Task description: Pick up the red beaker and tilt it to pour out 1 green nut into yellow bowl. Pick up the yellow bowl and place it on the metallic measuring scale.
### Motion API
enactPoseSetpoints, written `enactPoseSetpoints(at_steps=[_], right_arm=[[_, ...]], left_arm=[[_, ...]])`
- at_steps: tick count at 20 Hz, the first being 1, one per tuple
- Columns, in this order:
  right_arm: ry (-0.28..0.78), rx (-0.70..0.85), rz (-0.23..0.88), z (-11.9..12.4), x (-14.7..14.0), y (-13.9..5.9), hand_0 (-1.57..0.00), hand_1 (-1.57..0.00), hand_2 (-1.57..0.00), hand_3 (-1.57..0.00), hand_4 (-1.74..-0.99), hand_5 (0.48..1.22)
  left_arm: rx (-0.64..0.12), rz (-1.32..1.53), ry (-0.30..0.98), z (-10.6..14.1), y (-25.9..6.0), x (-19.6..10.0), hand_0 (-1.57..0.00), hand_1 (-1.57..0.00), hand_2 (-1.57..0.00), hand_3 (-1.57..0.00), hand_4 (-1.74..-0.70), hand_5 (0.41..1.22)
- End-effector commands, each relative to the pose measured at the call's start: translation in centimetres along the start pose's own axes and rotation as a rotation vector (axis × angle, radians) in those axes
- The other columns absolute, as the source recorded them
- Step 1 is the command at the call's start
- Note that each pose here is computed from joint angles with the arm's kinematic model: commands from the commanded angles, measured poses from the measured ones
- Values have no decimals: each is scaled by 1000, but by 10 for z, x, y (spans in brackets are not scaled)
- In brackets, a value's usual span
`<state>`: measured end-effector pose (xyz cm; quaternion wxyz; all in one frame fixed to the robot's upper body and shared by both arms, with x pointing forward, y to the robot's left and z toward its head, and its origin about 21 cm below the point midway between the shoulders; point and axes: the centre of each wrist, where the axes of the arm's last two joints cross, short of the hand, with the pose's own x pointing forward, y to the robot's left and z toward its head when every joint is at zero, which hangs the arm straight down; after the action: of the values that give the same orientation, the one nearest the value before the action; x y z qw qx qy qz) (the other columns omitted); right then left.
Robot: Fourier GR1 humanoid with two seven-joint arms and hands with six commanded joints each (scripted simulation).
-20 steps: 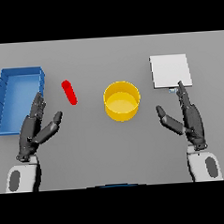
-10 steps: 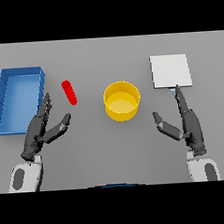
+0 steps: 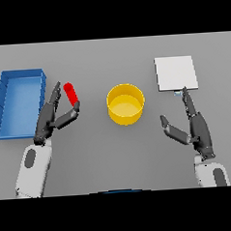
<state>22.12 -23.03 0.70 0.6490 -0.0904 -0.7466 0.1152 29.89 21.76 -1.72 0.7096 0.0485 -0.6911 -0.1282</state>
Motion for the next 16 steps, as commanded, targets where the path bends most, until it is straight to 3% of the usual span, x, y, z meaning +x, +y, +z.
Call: enactPoseSetpoints(at_steps=[1,16], right_arm=[[0,5,2,1,0,-1,1,1,1,1,-1274,635],[18,-14,-12,-1,-2,-6,1,1,1,1,-1269,640]], left_arm=[[1,-3,-7,-6,0,0,1,1,1,1,-1267,673],[-31,-1,13,-54,-11,3,1,1,1,1,-1309,688]])
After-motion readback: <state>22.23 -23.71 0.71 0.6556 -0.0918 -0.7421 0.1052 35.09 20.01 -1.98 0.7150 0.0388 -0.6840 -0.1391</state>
